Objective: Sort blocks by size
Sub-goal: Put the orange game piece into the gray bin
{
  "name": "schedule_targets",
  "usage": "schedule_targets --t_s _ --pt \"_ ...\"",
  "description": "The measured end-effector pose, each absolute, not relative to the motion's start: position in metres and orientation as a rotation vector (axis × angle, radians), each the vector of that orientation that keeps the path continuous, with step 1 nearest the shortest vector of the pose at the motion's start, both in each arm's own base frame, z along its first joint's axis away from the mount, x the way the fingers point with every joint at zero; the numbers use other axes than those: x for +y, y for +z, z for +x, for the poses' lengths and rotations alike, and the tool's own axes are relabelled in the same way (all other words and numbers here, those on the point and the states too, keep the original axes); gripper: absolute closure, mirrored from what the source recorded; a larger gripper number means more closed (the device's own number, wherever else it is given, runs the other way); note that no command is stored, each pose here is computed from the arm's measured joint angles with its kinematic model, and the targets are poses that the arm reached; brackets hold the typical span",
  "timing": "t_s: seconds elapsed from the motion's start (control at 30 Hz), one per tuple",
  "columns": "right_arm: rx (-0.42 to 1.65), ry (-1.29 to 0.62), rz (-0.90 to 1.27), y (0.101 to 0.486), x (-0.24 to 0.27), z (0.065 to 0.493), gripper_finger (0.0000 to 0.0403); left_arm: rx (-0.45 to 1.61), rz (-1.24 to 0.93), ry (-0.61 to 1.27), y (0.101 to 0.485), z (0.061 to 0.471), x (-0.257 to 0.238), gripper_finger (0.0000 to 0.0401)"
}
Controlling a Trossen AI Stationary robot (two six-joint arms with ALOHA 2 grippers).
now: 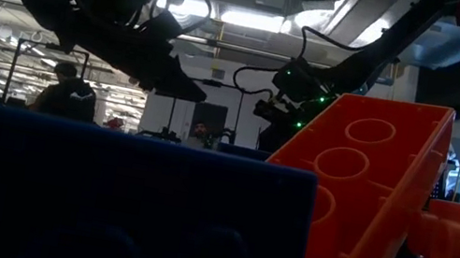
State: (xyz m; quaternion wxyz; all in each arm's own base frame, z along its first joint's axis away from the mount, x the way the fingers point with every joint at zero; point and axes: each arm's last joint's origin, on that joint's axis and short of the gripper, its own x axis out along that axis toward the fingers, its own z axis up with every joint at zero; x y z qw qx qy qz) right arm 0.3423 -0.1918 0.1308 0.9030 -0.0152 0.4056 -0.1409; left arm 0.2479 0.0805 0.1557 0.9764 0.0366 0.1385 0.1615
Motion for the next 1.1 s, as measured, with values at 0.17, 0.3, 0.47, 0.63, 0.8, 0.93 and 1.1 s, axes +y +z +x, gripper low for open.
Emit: schedule_targets --t_s 0.17,0.3,0.47,0.63,0.8,0.93,1.1 --pt "0.845 -0.305 -0.036 0.132 -0.192 0.341 0.0306 0.29 0.072 0.324 0.155 0.248 0.08 0.0191" --pt "0.866 -0.326 -0.021 0.14 -0.189 0.337 0.0302 0.29 0.072 0.323 0.155 0.248 0.08 0.0191" --pt "0.854 -0.342 -0.027 0.169 -0.185 0.327 0.0301 0.29 0.073 0.321 0.155 0.248 0.079 0.0191" --pt "0.871 -0.379 -0.014 0.198 -0.177 0.312 0.0303 0.29 0.072 0.32 0.155 0.248 0.079 0.0191" --pt "0.911 -0.455 -0.019 0.227 -0.168 0.291 0.0298 0.289 0.065 0.321 0.155 0.248 0.079 0.0191" --pt "0.934 -0.533 -0.007 0.246 -0.161 0.274 0.0297 0.288 0.065 0.321 0.155 0.248 0.079 0.0191" --pt "0.943 -0.622 -0.003 0.266 -0.153 0.256 0.0296 0.288 0.065 0.321 0.155 0.248 0.079 0.0191"
